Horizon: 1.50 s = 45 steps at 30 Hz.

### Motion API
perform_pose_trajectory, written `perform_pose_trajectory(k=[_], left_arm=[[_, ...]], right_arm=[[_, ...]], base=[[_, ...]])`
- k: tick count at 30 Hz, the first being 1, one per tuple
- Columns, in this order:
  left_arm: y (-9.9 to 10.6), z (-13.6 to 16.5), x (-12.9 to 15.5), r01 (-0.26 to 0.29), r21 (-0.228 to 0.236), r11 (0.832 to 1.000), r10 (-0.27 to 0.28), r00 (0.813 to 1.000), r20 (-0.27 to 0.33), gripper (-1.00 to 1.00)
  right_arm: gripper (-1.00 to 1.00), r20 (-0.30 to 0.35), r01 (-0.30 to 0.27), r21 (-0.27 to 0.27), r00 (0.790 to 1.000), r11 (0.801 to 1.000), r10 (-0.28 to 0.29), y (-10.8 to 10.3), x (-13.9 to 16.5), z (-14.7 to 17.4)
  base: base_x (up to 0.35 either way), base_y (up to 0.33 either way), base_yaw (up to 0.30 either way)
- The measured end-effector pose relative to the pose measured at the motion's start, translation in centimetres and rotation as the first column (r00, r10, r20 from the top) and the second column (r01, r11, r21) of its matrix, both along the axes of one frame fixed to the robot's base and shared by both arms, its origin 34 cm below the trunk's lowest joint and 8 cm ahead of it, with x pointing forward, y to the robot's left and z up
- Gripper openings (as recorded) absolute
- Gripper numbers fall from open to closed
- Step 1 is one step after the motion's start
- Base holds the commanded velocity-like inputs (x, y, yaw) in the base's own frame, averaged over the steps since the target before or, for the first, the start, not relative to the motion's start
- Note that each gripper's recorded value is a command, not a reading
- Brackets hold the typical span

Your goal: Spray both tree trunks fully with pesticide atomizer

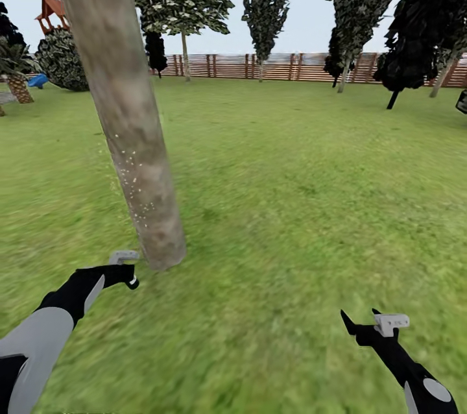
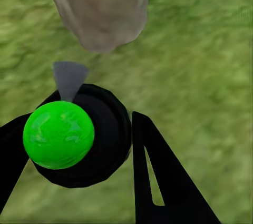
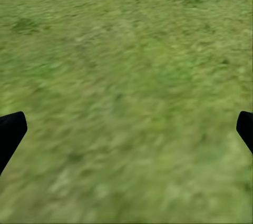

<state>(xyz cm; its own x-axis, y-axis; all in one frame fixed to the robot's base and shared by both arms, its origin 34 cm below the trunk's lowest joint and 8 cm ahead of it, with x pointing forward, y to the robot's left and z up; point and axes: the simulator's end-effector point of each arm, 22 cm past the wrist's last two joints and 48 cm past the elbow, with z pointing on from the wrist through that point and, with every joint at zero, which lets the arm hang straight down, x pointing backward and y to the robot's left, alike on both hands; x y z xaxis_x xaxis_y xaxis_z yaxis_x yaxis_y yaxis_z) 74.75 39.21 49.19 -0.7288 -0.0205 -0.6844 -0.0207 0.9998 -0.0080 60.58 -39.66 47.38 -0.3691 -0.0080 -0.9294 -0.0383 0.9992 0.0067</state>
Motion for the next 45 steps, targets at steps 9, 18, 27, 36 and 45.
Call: perform_pose_trajectory(k=[9, 18, 27, 36, 45], left_arm=[[-0.11, -0.34, -0.13, -0.010, 0.009, 1.000, 0.010, 1.000, -0.007, -1.00], [-0.24, -0.37, -0.14, -0.008, 0.008, 1.000, 0.008, 1.000, -0.009, -1.00], [-0.37, -0.43, -0.15, -0.007, 0.007, 1.000, 0.007, 1.000, -0.010, -1.00], [-0.37, -0.38, -0.14, -0.008, 0.006, 1.000, 0.008, 1.000, -0.009, -1.00], [-0.37, -0.13, -0.12, -0.008, 0.007, 1.000, 0.008, 1.000, -0.006, -1.00]], right_arm=[[1.00, 0.000, 0.000, -0.001, 1.000, 1.000, 0.000, -0.02, 0.00, 0.02], [1.00, 0.000, 0.000, 0.000, 1.000, 1.000, 0.000, 0.00, 0.01, 0.02], [1.00, 0.000, 0.000, 0.000, 1.000, 1.000, 0.000, -0.01, 0.00, 0.02], [1.00, 0.001, -0.001, 0.000, 1.000, 1.000, 0.001, 0.05, 0.03, 0.05], [1.00, 0.006, -0.002, 0.000, 1.000, 1.000, 0.002, 0.06, 0.09, 0.29]], base=[[0.178, -0.244, 0.014], [0.183, -0.241, 0.229], [0.205, -0.225, 0.230], [0.086, -0.266, 0.086], [0.074, -0.270, 0.156]])
